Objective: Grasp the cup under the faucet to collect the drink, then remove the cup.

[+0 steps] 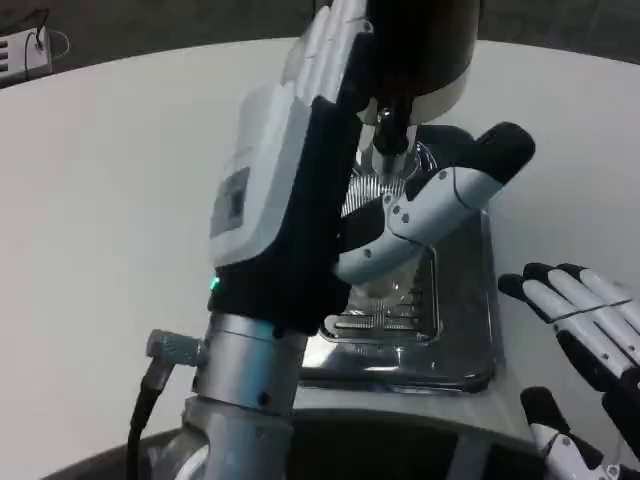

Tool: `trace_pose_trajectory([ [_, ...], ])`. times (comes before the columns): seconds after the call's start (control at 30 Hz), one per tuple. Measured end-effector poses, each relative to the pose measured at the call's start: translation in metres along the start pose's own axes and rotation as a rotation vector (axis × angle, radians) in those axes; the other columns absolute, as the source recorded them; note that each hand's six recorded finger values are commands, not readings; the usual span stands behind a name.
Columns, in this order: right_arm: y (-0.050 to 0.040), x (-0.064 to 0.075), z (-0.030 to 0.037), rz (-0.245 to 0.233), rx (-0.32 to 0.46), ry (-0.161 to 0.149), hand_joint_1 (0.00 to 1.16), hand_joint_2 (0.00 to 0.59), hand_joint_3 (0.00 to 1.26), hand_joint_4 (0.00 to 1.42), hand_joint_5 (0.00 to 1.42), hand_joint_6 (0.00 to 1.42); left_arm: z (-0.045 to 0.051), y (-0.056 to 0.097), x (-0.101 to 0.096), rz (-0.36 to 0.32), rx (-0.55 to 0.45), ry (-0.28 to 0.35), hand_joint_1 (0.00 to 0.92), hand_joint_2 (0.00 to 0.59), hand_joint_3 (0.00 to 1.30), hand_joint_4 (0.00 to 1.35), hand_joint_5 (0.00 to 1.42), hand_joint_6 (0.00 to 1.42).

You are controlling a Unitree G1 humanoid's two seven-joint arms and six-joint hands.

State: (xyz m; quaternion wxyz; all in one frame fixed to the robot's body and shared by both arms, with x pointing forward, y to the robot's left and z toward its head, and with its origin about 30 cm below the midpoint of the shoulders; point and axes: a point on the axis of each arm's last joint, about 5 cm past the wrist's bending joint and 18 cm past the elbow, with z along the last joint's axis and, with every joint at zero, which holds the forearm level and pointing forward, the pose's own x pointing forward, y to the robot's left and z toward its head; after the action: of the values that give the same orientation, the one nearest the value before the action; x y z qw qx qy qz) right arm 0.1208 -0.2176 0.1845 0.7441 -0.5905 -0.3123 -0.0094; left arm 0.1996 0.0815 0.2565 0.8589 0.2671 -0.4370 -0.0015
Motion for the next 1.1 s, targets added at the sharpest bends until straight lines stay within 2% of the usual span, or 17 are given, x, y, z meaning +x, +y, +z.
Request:
trace_pose_trajectory([
  [0.27, 0.0000, -0.001, 0.0001, 0.000, 0.001, 0.004, 0.13, 0.549, 0.14, 0.10, 0.10, 0.18, -0.0076, -0.018, 0.003, -0.062, 0.007, 0.044, 0.000, 0.125, 0.00, 0.00, 0.00, 0.00],
  [0.43, -0.0010, -0.001, -0.0005, -0.006, 0.006, 0.008, 0.13, 0.548, 0.14, 0.10, 0.10, 0.18, -0.0087, -0.025, 0.004, -0.094, 0.004, 0.046, 0.000, 0.125, 0.00, 0.00, 0.00, 0.00],
  [0.77, -0.0020, 0.000, -0.0014, -0.015, 0.007, 0.008, 0.13, 0.545, 0.14, 0.10, 0.10, 0.18, -0.0065, -0.030, 0.008, -0.112, 0.006, 0.023, 0.000, 0.126, 0.00, 0.00, 0.00, 0.00],
  [1.1, -0.0044, 0.001, -0.0035, -0.029, 0.008, 0.010, 0.13, 0.545, 0.14, 0.10, 0.10, 0.18, -0.0043, -0.033, 0.010, -0.143, 0.054, 0.005, 0.000, 0.123, 0.00, 0.00, 0.00, 0.00],
])
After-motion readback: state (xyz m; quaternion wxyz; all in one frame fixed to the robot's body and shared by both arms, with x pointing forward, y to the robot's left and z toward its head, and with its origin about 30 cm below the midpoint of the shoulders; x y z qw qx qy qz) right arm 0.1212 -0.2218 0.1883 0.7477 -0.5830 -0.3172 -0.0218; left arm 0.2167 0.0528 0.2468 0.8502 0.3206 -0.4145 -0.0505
